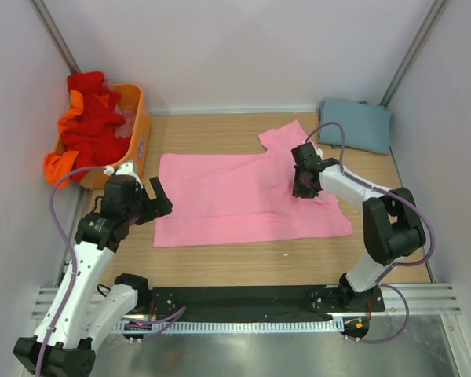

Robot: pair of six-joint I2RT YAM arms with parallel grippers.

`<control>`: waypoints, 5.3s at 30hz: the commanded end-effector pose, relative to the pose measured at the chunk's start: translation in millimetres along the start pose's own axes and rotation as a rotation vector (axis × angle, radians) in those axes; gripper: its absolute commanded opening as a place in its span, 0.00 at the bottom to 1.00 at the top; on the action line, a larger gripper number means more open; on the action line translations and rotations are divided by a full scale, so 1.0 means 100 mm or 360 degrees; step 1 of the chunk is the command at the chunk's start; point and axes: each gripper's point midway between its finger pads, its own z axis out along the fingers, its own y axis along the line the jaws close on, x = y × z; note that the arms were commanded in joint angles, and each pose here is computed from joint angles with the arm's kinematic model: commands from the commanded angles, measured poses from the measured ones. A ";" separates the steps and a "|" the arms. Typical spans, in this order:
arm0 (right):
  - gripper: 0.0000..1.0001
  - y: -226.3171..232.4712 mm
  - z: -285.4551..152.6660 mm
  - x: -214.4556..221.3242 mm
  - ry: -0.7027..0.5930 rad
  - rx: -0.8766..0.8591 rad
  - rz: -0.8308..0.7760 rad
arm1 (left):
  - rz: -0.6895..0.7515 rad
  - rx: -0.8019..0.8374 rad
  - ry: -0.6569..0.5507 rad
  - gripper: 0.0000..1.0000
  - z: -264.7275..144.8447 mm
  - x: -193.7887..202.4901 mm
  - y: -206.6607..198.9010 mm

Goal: Fold and stack the t-shirts
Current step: Fold the tshirt

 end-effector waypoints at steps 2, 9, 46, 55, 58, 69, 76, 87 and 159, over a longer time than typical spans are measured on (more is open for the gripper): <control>0.22 0.05 0.03 -0.13 -0.0063 -0.0015 -0.0021 | 0.0009 0.0029 -0.0060 1.00 -0.02 -0.08 -0.03; 0.03 0.03 -0.03 -0.49 -0.0154 0.0085 -0.0131 | 0.0009 0.0027 -0.0061 1.00 -0.02 -0.09 -0.03; 0.82 0.29 1.03 -3.27 -0.0579 -0.0636 0.0393 | 0.0007 0.0185 -0.0226 1.00 -0.30 -0.17 -0.13; 0.79 0.42 1.77 -3.02 -0.0517 -0.0735 0.0454 | 0.0001 0.0137 -0.0207 1.00 -0.24 -0.17 -0.09; 0.72 0.39 1.82 -2.92 -0.0482 -0.0712 0.0440 | -0.0001 0.0128 -0.0195 1.00 -0.23 -0.16 -0.09; 0.54 0.13 1.67 -2.66 -0.0415 -0.0526 0.0397 | -0.0006 0.0097 -0.0193 1.00 -0.21 -0.16 -0.06; 0.08 0.13 1.63 -2.69 -0.0425 -0.0562 0.0385 | -0.0015 0.0076 -0.0173 1.00 -0.18 -0.15 -0.04; 0.01 0.19 0.91 -3.01 -0.0525 -0.0654 0.0457 | -0.0083 0.0050 -0.0188 0.99 0.40 -0.85 -0.43; 0.01 -0.74 0.15 -2.50 -0.0447 -0.0173 0.0372 | -0.0207 -0.0673 0.0080 0.67 3.62 -1.37 -0.28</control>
